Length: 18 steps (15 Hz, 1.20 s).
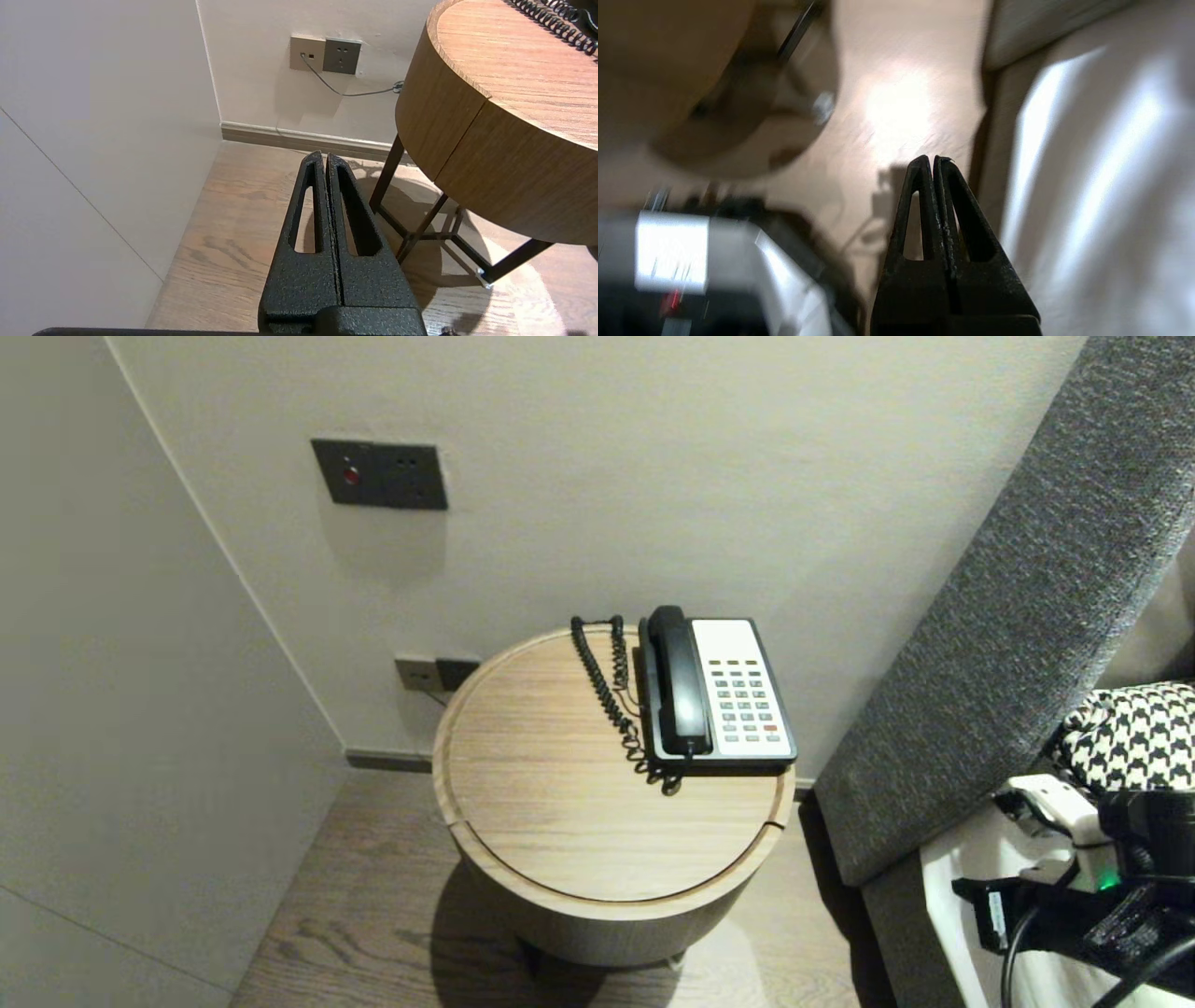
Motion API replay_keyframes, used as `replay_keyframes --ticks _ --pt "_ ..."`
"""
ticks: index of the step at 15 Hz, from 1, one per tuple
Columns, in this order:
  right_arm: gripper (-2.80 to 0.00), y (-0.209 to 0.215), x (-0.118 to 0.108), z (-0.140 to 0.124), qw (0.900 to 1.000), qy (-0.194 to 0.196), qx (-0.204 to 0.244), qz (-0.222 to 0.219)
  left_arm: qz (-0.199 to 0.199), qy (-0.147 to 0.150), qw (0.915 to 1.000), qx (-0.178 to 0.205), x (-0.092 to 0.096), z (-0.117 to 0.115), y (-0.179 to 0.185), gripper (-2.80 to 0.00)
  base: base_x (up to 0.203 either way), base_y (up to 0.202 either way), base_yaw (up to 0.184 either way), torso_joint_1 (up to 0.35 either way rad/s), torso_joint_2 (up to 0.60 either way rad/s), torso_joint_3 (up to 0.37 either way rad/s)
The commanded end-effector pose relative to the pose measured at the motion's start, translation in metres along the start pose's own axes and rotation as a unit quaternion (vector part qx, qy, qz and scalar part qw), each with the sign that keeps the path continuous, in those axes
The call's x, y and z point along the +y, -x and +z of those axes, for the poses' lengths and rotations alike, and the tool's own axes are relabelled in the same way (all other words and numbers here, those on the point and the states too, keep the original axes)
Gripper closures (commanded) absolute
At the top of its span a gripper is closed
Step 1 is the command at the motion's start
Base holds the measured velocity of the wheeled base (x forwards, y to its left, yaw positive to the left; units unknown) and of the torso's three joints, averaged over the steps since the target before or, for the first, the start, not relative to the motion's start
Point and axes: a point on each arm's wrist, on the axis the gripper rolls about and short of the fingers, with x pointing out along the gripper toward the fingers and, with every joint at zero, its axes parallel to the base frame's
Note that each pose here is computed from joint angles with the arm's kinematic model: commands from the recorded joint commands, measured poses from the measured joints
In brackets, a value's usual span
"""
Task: Open the nightstand drawer
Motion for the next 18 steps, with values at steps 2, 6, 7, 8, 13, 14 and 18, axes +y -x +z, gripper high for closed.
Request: replay_keyframes --ticks 2,6,7,8,13,14,18 --pt "0.0 0.004 -0.024 0.023 0.998 -0.025 -0.047 -0.044 0.001 0.0 1.0 -0.001 0.0 0.0 0.0 0.0 0.0 0.0 0.0 0.0 0.0 0.0" --pt "0.0 0.029 -0.026 0.042 0.992 -0.024 -0.113 -0.057 0.0 0.0 1.0 -0.001 0.0 0.0 0.0 0.0 0.0 0.0 0.0 0.0 0.0 0.0" --pt "0.0 0.038 -0.025 0.045 0.989 -0.021 -0.132 -0.059 0.001 0.0 1.0 -0.001 0.0 0.0 0.0 0.0 0.0 0.0 0.0 0.0 0.0 0.0" --pt "0.0 0.048 -0.023 0.047 0.987 -0.018 -0.15 -0.062 0.001 0.0 1.0 -0.001 0.0 0.0 0.0 0.0 0.0 0.0 0.0 0.0 0.0 0.0" --pt "0.0 0.1 -0.01 0.027 0.972 -0.008 -0.224 -0.074 0.0 0.0 1.0 -0.001 0.0 0.0 0.0 0.0 0.0 0.0 0.0 0.0 0.0 0.0" --pt "0.0 0.108 -0.006 0.013 0.971 -0.006 -0.228 -0.074 0.001 0.0 1.0 -0.001 0.0 0.0 0.0 0.0 0.0 0.0 0.0 0.0 0.0 0.0" --pt "0.0 0.115 0.006 -0.049 0.978 -0.008 -0.199 -0.067 0.001 0.0 1.0 -0.001 0.0 0.0 0.0 0.0 0.0 0.0 0.0 0.0 0.0 0.0"
